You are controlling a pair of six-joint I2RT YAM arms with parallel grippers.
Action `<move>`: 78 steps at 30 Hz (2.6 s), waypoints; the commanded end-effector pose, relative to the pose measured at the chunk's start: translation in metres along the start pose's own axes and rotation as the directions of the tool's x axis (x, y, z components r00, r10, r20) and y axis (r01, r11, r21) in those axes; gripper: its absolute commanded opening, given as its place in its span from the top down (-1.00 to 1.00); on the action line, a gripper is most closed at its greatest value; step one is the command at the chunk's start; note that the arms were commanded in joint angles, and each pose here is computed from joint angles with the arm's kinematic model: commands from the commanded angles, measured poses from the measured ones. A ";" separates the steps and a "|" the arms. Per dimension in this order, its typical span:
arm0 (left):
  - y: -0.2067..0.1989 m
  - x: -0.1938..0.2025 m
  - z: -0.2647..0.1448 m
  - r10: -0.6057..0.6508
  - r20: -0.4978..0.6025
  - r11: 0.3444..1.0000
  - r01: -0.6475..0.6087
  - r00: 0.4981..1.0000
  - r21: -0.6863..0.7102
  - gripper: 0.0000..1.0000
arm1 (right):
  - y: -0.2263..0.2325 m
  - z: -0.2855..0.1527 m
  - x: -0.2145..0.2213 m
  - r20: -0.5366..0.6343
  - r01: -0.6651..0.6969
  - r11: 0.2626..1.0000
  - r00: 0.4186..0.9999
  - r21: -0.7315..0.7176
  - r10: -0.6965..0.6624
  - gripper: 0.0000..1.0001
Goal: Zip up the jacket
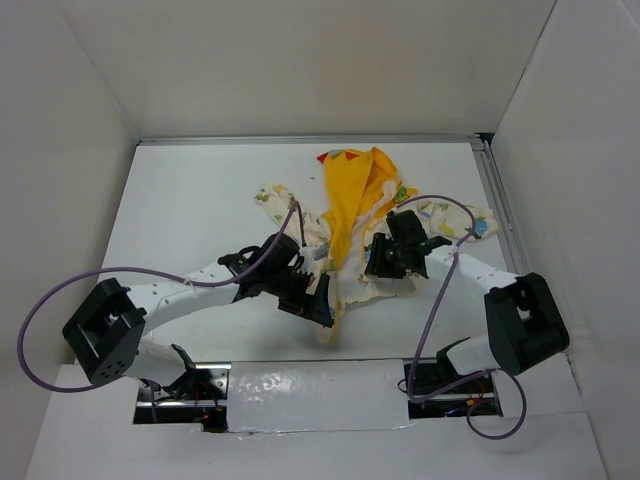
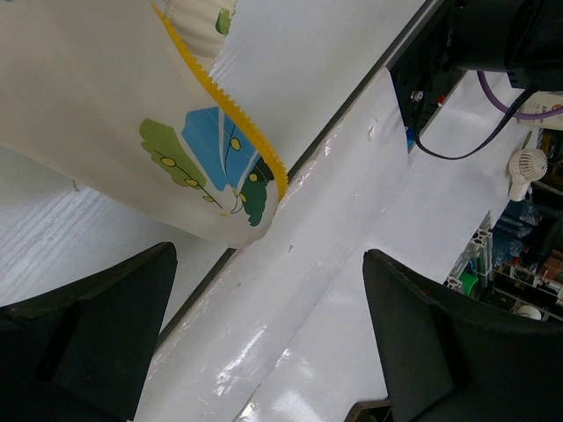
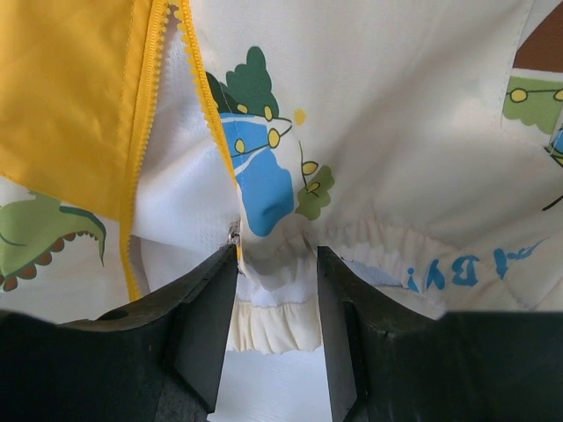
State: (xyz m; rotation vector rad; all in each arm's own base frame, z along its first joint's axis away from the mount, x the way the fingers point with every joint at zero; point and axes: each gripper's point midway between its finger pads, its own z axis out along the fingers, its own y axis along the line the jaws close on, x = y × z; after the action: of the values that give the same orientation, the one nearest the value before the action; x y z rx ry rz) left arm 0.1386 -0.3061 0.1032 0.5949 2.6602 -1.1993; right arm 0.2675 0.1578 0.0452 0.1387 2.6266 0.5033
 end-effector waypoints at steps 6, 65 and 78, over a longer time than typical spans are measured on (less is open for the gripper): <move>-0.001 0.001 -0.001 -0.017 0.008 1.000 0.017 1.000 -0.004 -0.99 | 0.012 0.003 -0.020 0.055 -0.007 1.000 0.998 -0.015 0.008 0.03; 0.020 0.014 0.039 0.034 -0.042 0.999 -0.034 0.999 -0.018 1.00 | 0.032 -0.072 -0.013 0.186 0.105 0.967 0.981 -0.234 -0.062 1.00; -0.063 -0.104 -0.011 0.098 0.287 0.991 -0.119 0.953 0.057 1.00 | 0.070 -0.121 -0.023 0.431 0.345 0.779 0.896 -0.524 -0.107 1.00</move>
State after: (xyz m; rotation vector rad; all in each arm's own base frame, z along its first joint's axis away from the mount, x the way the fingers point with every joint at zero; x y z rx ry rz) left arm 0.1789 -0.3561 0.1390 0.6049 2.4714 -1.2258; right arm 0.2343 0.1635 0.1373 -0.0942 2.2031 0.9234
